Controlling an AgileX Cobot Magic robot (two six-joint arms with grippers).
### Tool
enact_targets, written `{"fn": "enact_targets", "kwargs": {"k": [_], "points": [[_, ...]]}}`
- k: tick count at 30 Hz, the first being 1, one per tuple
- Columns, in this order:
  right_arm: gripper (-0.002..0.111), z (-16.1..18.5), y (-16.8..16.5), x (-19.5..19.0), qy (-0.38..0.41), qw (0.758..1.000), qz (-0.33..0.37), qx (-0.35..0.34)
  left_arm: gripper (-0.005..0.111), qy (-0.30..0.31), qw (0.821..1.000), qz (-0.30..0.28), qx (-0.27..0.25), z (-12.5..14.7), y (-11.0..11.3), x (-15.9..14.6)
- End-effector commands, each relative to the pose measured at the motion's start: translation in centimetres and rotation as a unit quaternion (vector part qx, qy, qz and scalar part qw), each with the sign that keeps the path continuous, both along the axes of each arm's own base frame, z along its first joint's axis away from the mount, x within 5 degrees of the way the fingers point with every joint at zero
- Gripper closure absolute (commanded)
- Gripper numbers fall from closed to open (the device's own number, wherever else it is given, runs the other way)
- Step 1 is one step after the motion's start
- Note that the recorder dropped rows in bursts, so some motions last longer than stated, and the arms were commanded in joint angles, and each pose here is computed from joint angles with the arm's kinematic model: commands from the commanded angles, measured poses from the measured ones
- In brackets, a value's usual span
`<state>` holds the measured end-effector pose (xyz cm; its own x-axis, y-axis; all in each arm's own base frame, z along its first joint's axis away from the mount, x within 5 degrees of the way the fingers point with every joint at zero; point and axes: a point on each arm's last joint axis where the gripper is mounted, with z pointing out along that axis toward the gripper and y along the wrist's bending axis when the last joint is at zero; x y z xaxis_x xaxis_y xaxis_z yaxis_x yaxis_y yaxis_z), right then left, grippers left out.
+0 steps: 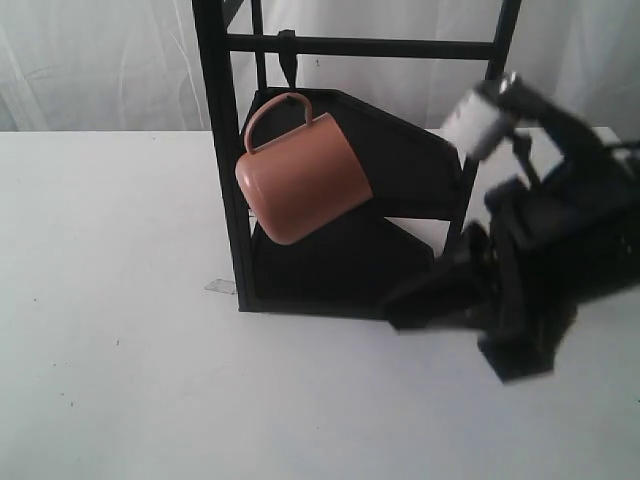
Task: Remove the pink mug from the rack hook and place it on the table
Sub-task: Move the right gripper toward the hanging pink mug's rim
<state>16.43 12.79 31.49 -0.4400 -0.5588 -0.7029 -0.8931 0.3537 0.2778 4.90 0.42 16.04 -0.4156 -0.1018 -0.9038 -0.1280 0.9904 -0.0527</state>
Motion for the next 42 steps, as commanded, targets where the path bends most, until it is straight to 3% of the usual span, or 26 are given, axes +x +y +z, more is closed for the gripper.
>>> {"fn": "enact_targets", "kwargs": {"k": [1, 8, 11, 13, 16, 18, 20, 25, 28, 32, 38, 42], "points": [[0.108, 3.9, 0.2, 2.1, -0.105, 0.992, -0.069, 0.033, 0.107, 0.013, 1.000, -0.002, -0.005, -0.3, -0.1, -0.1], [0.107, 3.3, 0.4, 2.6, -0.132, 0.989, -0.059, 0.035, 0.107, 0.013, 1.000, -0.002, -0.005, -0.3, -0.1, -0.1], [0.099, 3.3, 0.4, 2.7, -0.141, 0.988, -0.054, 0.037, 0.107, 0.013, 1.000, -0.002, -0.005, -0.3, -0.1, -0.1], [0.089, 3.4, 0.5, 2.7, -0.143, 0.987, -0.058, 0.045, 0.107, 0.013, 1.000, -0.002, -0.005, -0.3, -0.1, -0.1], [0.059, 3.2, 0.5, 3.3, -0.154, 0.983, -0.086, 0.056, 0.107, 0.013, 1.000, -0.002, -0.005, -0.3, -0.1, -0.1], [0.038, 2.3, 1.0, 3.7, -0.117, 0.981, -0.120, 0.099, 0.107, 0.013, 1.000, -0.002, -0.005, -0.3, -0.1, -0.1], [0.031, 1.9, 1.5, 3.7, -0.133, 0.982, -0.094, 0.095, 0.107, 0.013, 1.000, -0.002, -0.005, -0.3, -0.1, -0.1], [0.032, 1.1, 1.5, 5.9, -0.240, 0.963, -0.110, 0.051, 0.107, 0.013, 1.000, -0.002, -0.005, -0.3, -0.1, -0.1], [0.032, -0.3, 2.3, 7.0, -0.205, 0.970, -0.114, 0.061, 0.107, 0.013, 1.000, -0.002, -0.005, -0.3, -0.1, -0.1], [0.032, -1.3, 3.4, 7.2, -0.187, 0.977, -0.057, 0.090, 0.107, 0.013, 1.000, -0.002, -0.005, -0.3, -0.1, -0.1], [0.032, -1.6, 3.8, 7.0, -0.171, 0.980, -0.034, 0.100, 0.107, 0.013, 1.000, -0.002, -0.005, -0.3, -0.1, -0.1], [0.032, -1.5, 4.2, 6.0, -0.160, 0.980, 0.021, 0.119, 0.107, 0.013, 1.000, -0.002, -0.005, -0.3, -0.1, -0.1]]}}
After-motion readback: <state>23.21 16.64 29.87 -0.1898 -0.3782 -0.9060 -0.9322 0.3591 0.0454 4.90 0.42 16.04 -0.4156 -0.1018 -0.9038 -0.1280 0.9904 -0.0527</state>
